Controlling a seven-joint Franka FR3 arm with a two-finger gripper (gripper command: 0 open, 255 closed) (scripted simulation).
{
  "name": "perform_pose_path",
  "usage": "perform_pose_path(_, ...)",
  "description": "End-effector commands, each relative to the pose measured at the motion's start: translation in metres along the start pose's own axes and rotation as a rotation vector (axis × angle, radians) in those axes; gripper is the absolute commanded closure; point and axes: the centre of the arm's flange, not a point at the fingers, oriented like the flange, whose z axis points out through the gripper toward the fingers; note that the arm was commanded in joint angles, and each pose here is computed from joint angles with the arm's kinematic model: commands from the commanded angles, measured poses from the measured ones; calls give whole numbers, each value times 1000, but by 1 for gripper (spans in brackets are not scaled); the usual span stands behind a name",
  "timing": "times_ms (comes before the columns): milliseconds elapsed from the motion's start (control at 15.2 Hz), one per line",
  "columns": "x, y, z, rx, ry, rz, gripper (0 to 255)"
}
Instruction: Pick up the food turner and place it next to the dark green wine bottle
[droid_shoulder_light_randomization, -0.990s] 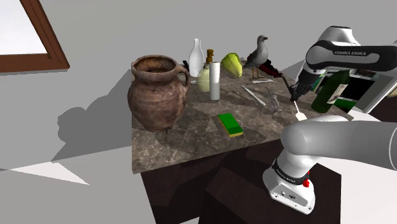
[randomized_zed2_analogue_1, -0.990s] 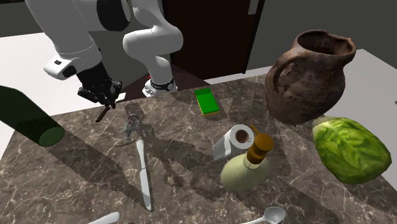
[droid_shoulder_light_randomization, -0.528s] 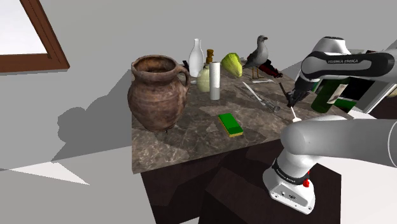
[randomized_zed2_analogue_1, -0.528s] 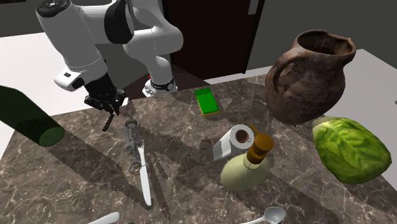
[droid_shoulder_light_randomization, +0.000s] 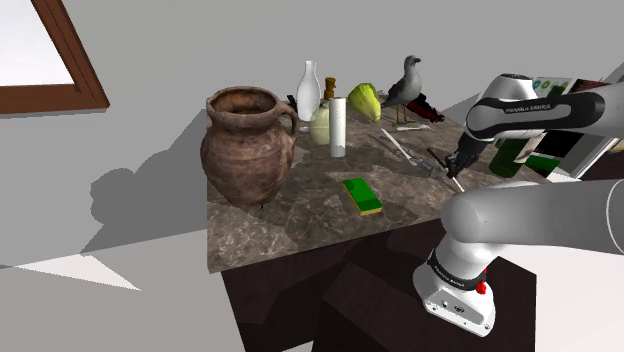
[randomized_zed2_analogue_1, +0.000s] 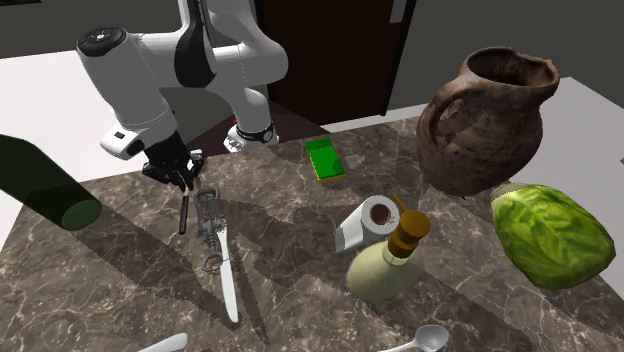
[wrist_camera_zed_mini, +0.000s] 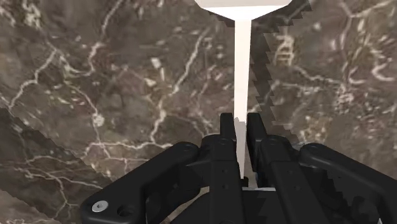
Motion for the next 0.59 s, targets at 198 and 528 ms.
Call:
perform_pose_path(198,0,-1,2,0,0,0,255)
perform_pose_path(528,0,-1,2,0,0,0,0)
